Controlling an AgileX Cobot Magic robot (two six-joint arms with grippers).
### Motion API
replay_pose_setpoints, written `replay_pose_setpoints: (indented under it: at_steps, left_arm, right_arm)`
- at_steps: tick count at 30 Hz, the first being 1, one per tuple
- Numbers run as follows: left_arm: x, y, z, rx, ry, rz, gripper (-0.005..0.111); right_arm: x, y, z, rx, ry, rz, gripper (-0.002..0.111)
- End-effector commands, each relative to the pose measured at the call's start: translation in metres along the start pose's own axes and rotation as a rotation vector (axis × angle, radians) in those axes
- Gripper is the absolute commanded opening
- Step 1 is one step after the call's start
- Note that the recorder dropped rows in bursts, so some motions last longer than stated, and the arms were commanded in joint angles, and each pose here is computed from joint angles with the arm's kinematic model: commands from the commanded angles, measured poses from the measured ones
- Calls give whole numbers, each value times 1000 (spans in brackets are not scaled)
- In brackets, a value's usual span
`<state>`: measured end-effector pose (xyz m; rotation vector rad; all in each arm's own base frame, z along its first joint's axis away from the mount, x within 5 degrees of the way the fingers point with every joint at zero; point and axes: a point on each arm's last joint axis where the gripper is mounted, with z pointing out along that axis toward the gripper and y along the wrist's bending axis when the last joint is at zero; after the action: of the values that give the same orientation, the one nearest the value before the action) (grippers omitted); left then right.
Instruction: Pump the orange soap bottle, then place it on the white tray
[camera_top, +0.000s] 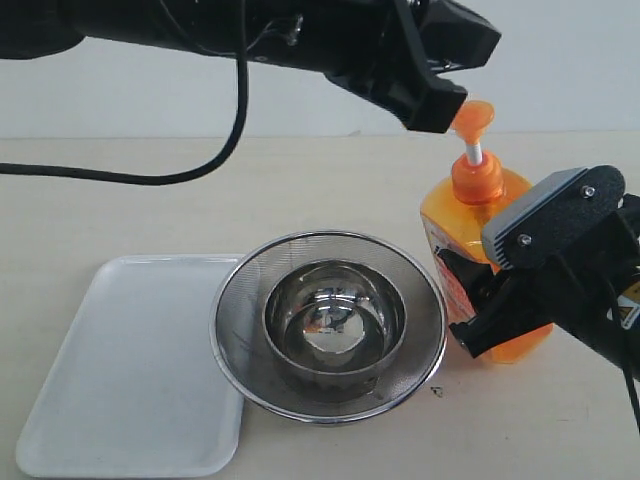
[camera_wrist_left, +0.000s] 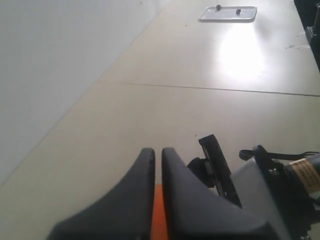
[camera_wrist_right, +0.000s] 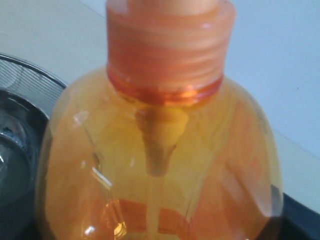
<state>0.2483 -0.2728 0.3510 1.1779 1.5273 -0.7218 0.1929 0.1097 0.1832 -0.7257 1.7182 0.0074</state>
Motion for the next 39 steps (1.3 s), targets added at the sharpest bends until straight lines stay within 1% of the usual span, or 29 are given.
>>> replay_pose_setpoints:
  at_steps: [1,5,12,18,28,30,37,39]
  left_arm:
    - [5,-3,2,21,66,-17,5]
    - [10,-4,1,34,125,-21,5]
    - [10,-3,1,27,126,-18,5]
    - [11,-1,2,5,125,-8,5]
    - [23,1,14,14,160,-18,5]
    - [23,2,14,6,157,-14,5]
    - [8,6,12,-7,115,5,5]
    - [8,6,12,-7,115,5,5]
  right_arm:
    - [-3,-1,0,4,-12,-1,0]
    - [-3,-1,0,4,-12,-1,0]
    - [0,3,0,-33,19,-20,0]
    - [0,3,0,-31,13,-22,0]
    - [1,4,0,-43,25,-28,0]
    - [1,4,0,-46,31,-28,0]
    - [2,4,0,-52,41,-28,0]
    - [2,4,0,-52,41,-28,0]
